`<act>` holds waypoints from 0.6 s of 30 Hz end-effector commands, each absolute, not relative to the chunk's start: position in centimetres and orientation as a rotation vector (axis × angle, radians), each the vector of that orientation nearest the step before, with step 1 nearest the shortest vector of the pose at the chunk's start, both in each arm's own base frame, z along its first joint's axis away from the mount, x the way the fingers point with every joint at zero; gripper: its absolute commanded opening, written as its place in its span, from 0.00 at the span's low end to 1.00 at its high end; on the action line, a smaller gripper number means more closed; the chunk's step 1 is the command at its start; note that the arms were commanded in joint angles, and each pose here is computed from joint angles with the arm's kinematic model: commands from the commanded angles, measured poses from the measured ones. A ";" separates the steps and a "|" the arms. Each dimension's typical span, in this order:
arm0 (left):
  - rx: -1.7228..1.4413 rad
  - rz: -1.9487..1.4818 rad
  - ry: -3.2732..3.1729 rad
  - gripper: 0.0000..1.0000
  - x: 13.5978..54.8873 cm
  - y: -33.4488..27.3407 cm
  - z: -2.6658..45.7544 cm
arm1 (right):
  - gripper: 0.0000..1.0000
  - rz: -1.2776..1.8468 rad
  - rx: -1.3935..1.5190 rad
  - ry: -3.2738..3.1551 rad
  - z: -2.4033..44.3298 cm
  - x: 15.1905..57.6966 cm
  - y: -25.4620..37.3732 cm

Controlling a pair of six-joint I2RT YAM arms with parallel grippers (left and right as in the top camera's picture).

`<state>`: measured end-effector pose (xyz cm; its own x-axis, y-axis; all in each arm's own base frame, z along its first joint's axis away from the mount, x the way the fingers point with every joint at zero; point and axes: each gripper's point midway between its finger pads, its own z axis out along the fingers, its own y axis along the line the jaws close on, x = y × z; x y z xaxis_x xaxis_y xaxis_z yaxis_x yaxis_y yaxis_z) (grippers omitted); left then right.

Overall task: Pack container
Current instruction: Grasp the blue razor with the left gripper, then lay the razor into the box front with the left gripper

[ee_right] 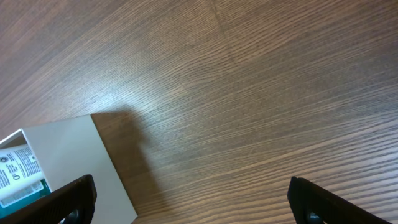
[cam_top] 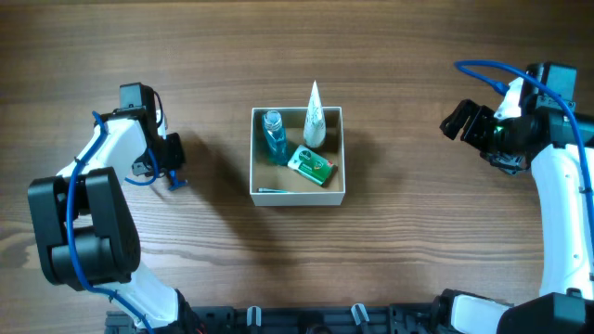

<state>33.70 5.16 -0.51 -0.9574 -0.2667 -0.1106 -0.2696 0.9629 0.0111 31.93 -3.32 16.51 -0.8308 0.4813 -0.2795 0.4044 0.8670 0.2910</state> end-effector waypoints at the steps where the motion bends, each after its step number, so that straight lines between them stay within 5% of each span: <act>1: -0.421 -0.005 3.099 0.23 31.2 4.4 -2.5 | 1.00 0.291 0.645 2.702 16.4 31.9 -3.6; 6: -0.421 -0.005 3.097 0.04 31.3 4.4 -2.5 | 1.00 0.291 0.648 2.708 16.3 31.8 -3.6; 10: -0.416 -0.005 3.069 0.04 31.9 4.5 -1.2 | 1.00 0.292 0.650 2.713 16.3 31.7 -3.5; 18: -0.021 -0.136 2.808 0.04 34.5 -0.4 13.8 | 1.00 0.292 0.648 2.712 16.3 31.7 -3.5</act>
<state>31.85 3.70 4.59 -0.9741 -0.2144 -0.0718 -0.2145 0.9767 -0.0067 31.66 -3.27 16.41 -0.8339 0.4820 -0.2688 0.4079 0.8663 0.2882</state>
